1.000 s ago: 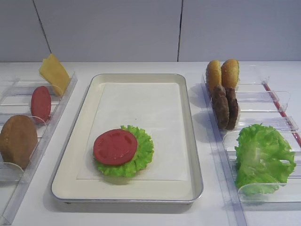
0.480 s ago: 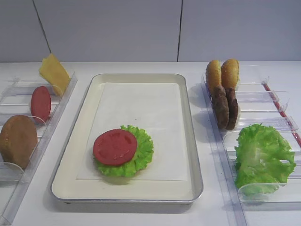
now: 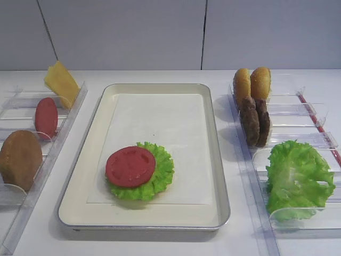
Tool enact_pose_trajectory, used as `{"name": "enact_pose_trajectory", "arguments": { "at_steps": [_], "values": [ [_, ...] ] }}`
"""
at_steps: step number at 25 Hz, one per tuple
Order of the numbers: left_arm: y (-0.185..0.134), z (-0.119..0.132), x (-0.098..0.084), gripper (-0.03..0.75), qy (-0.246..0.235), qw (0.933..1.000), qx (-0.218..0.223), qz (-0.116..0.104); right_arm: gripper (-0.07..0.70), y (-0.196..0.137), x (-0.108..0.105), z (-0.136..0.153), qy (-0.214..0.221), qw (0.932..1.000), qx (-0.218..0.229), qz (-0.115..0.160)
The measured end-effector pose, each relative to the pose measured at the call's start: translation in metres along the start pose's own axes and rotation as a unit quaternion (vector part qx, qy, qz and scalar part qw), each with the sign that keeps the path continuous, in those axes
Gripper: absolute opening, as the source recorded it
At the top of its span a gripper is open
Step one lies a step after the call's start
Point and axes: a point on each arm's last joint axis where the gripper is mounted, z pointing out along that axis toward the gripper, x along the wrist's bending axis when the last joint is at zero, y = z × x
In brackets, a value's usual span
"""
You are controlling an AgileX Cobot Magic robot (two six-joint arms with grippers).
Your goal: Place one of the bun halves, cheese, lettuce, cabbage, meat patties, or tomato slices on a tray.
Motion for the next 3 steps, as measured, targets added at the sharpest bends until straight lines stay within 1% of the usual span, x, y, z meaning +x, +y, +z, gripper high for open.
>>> {"name": "enact_pose_trajectory", "arguments": {
  "at_steps": [3],
  "values": [
    [0.0,0.0,0.0,0.459,0.0,1.0,0.0,0.0,0.245,0.0,0.0,0.0,0.0,1.0,0.0,0.0]
  ]
}}
